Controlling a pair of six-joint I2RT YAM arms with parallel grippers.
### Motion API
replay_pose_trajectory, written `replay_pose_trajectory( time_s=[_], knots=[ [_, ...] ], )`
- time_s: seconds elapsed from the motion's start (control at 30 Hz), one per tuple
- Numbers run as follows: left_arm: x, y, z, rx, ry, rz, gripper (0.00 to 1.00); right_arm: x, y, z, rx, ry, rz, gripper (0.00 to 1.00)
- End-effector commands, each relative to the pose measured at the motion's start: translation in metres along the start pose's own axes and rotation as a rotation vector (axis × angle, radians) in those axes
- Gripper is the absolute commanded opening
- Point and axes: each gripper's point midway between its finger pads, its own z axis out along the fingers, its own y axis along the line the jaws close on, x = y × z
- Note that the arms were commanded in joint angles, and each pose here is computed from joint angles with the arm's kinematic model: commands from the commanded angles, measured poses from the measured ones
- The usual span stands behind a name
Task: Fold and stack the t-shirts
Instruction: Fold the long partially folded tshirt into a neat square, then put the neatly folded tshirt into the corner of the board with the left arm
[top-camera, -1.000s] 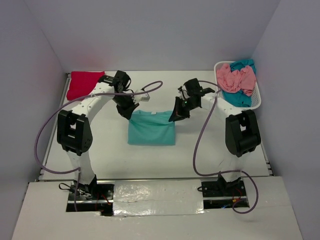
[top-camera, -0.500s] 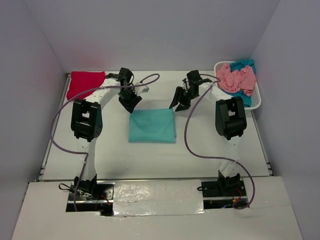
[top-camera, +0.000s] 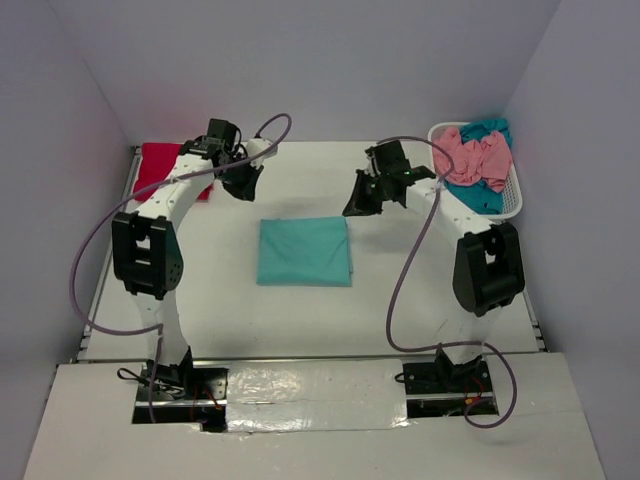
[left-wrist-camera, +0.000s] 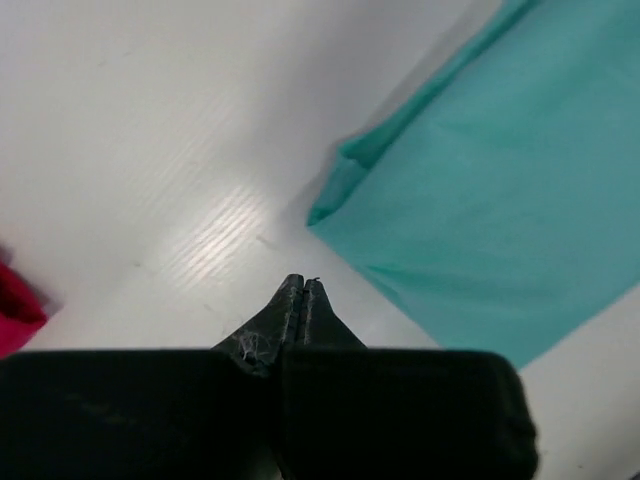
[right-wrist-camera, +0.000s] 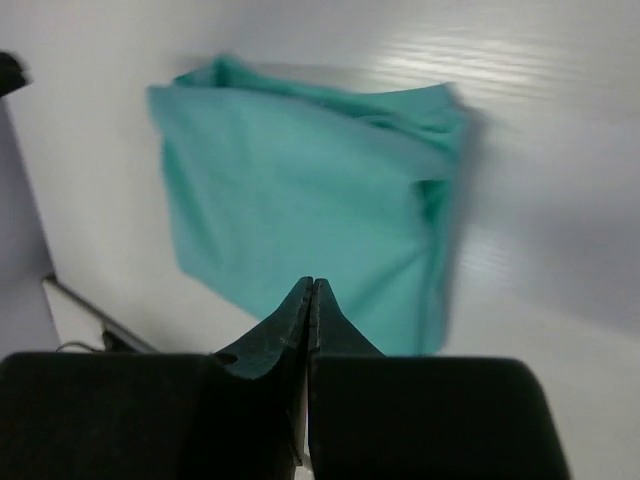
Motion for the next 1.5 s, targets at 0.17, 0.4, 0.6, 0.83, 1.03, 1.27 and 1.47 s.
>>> replay_pose_trajectory(
  time_s=[0.17, 0.4, 0.6, 0.83, 1.03, 1.27, 1.47],
  knots=[
    [0.021, -0.059, 0.053, 0.227, 0.067, -0.080, 0.00, 0.026, 0.010, 0.072, -0.065, 0.110, 0.044, 0.00],
    [0.043, -0.028, 0.093, 0.109, 0.123, -0.128, 0.00, -0.010, -0.024, 0.091, -0.035, 0.036, 0.144, 0.00],
    [0.023, -0.004, 0.099, 0.082, 0.077, -0.148, 0.08, -0.015, -0.044, 0.113, 0.000, 0.074, 0.166, 0.00],
    [-0.043, 0.026, 0.056, -0.068, -0.082, -0.166, 0.26, -0.037, -0.041, 0.086, 0.022, 0.019, 0.113, 0.00],
    [-0.097, 0.070, -0.055, -0.187, -0.336, -0.280, 0.46, -0.053, -0.054, 0.031, 0.133, -0.088, 0.060, 0.14],
    [0.007, -0.024, -0.011, 0.062, -0.040, -0.241, 0.62, -0.003, -0.057, 0.017, 0.096, -0.042, 0.058, 0.23],
    [0.066, -0.039, 0.030, 0.079, 0.104, -0.413, 0.85, 0.037, -0.063, 0.015, 0.078, 0.001, 0.082, 0.28]
  ],
)
